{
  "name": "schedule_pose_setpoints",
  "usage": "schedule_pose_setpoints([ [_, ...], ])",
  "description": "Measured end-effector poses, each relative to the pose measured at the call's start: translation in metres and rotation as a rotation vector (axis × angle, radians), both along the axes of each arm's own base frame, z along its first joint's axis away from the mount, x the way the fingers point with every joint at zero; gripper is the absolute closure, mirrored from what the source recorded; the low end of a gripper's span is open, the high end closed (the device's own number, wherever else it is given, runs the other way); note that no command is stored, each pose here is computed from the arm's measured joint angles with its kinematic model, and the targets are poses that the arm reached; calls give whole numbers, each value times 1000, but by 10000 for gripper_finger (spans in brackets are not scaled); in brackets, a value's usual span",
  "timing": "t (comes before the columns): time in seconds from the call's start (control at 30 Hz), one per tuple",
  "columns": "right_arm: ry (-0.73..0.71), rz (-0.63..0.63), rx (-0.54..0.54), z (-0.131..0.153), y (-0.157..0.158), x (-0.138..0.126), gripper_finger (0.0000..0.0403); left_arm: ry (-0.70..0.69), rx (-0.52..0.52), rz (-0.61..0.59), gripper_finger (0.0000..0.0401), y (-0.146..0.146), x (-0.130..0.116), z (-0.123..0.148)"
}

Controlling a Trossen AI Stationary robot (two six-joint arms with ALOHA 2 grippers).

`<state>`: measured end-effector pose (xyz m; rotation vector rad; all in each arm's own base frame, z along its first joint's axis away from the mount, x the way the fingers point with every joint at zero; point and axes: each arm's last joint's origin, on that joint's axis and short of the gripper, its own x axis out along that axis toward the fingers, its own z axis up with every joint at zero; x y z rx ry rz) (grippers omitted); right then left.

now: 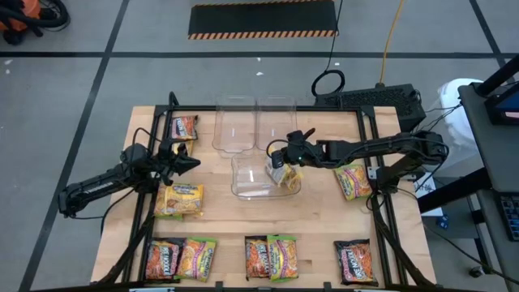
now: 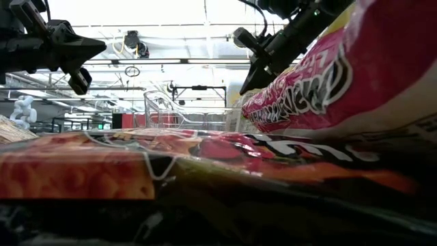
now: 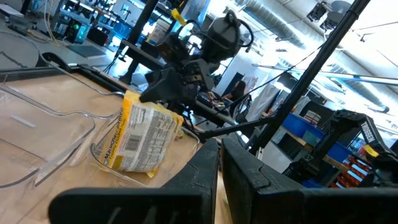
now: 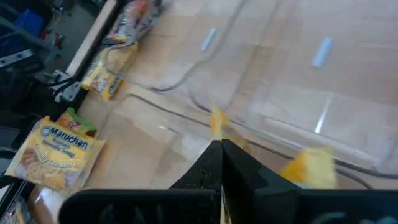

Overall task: Sort Maruchan noodles
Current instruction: Put the yellow noodle pack into the bottom transparent bin

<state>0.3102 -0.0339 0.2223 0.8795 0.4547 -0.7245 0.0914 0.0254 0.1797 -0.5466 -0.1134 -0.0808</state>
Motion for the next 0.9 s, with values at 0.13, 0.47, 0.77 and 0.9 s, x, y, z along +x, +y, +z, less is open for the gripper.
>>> schedule_pose_setpoints([
  [0.13, 8, -17, 74, -16, -3, -7, 403, 0, 0, 0, 375, 0, 0, 0],
  [0.47, -108, -45, 96, -35, -3, -16, 403, 0, 1, 0, 375, 0, 0, 0],
  [0.77, -85, -14, 19, -34, -4, -16, 403, 0, 0, 0, 375, 0, 0, 0],
  [0.9, -77, 0, -1, -34, -4, -16, 403, 0, 0, 0, 375, 0, 0, 0],
])
